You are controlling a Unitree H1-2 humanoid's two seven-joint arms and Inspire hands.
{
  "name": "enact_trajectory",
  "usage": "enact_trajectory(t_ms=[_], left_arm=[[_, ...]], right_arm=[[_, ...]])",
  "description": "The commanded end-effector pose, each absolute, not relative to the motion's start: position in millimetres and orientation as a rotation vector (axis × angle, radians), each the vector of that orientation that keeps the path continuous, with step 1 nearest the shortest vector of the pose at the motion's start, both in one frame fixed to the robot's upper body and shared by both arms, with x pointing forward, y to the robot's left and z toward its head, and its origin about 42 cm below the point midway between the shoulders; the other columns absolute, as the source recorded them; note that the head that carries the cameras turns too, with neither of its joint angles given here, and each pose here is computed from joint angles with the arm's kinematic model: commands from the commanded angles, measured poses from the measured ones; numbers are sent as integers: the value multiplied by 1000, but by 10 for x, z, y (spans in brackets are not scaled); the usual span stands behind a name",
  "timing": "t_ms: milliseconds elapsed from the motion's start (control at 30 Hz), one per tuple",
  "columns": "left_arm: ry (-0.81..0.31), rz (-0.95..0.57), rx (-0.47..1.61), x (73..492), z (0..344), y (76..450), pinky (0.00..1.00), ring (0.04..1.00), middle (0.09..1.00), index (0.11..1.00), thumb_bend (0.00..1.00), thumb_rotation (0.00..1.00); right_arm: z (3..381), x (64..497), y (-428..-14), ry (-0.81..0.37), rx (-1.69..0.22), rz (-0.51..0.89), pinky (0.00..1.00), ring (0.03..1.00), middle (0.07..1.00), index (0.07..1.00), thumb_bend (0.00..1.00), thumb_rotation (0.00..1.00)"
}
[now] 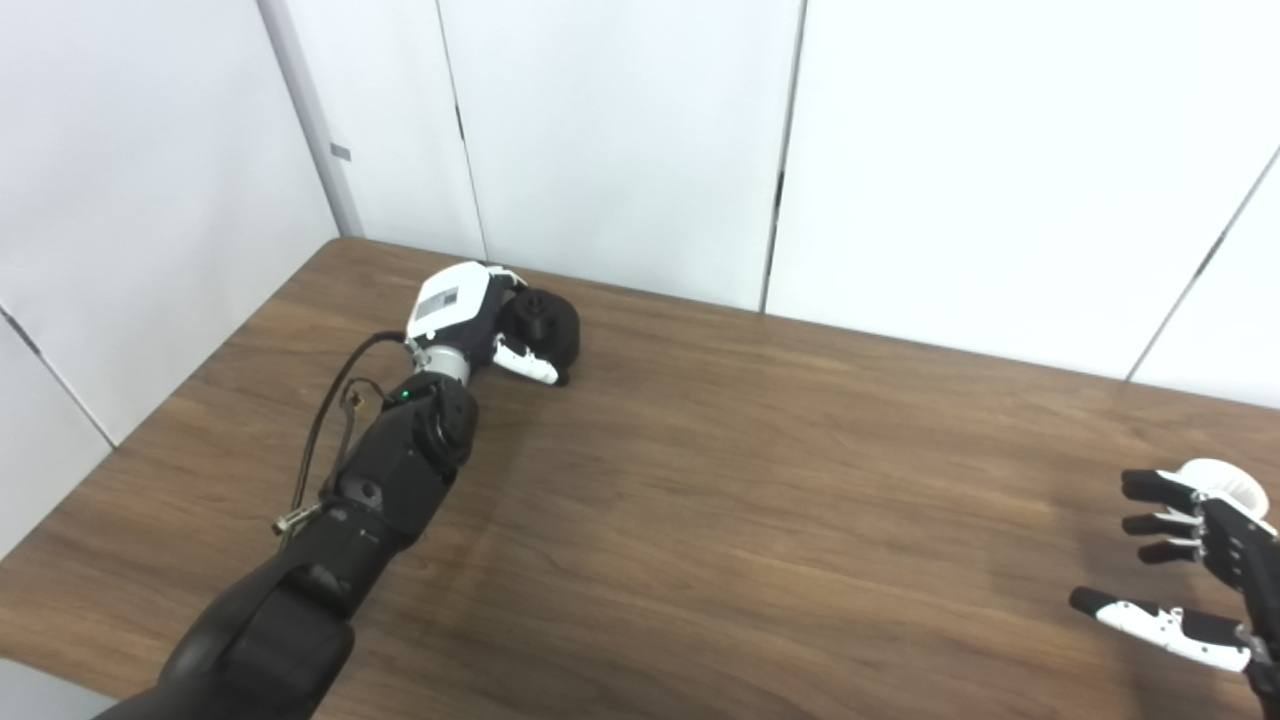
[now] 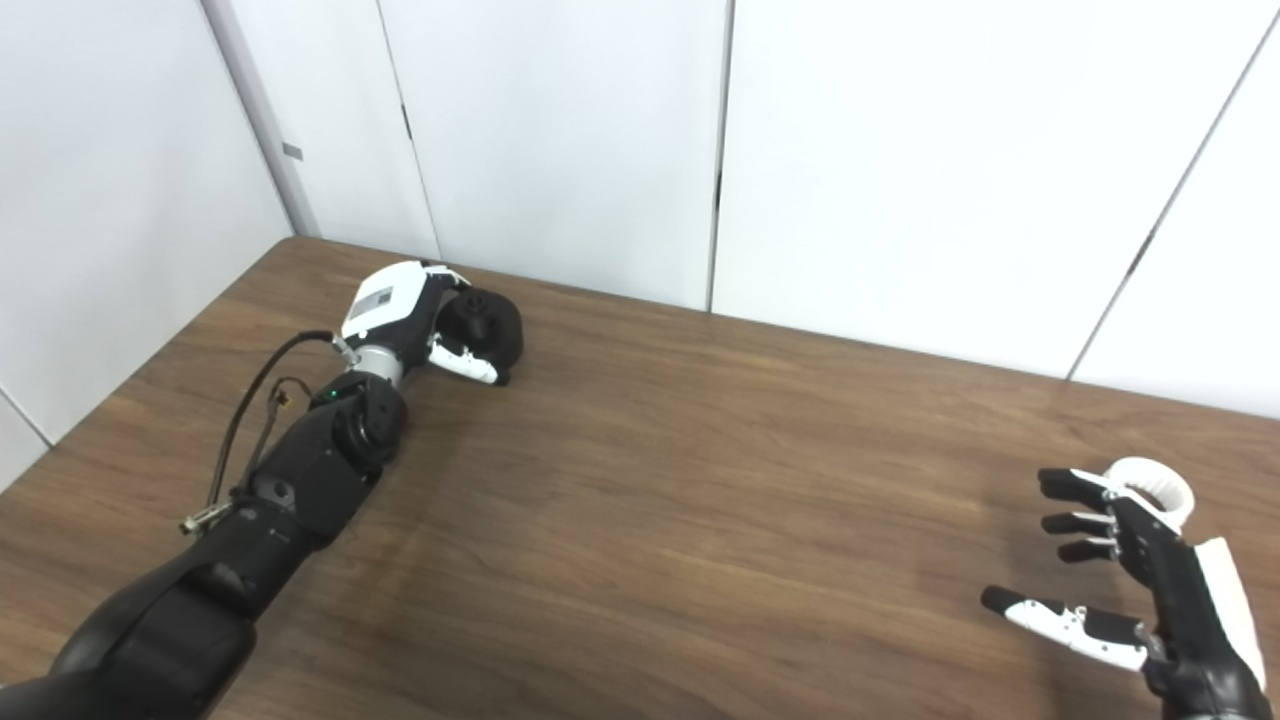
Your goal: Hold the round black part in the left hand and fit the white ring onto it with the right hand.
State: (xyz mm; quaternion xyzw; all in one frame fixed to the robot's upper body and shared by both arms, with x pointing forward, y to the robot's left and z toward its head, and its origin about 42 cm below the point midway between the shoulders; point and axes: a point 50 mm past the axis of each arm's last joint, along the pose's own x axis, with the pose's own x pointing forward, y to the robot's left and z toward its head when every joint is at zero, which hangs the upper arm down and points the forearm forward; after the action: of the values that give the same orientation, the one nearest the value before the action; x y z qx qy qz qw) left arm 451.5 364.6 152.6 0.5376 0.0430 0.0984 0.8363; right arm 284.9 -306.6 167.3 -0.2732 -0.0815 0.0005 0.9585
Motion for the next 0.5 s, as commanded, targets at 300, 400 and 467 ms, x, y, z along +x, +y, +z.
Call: enact_trajectory(t_ms=[300, 400, 467], left_arm=[[-97, 8, 1033, 4451, 1618, 3542, 982, 999, 916, 488, 524, 67], [-122, -95, 1007, 4412, 1577, 3444, 998, 1000, 921, 488, 524, 67], [-138, -161, 1004, 4387, 1555, 3380, 1000, 1000, 922, 488, 523, 68]], right_arm=[[1869, 2946, -3100, -254, -576, -4, 554, 652, 742, 730, 723, 100], [1872, 2946, -3093, -256, -583, -3, 549, 650, 741, 731, 718, 98], [1876, 2943, -3089, -260, -582, -2, 548, 649, 741, 731, 715, 95]])
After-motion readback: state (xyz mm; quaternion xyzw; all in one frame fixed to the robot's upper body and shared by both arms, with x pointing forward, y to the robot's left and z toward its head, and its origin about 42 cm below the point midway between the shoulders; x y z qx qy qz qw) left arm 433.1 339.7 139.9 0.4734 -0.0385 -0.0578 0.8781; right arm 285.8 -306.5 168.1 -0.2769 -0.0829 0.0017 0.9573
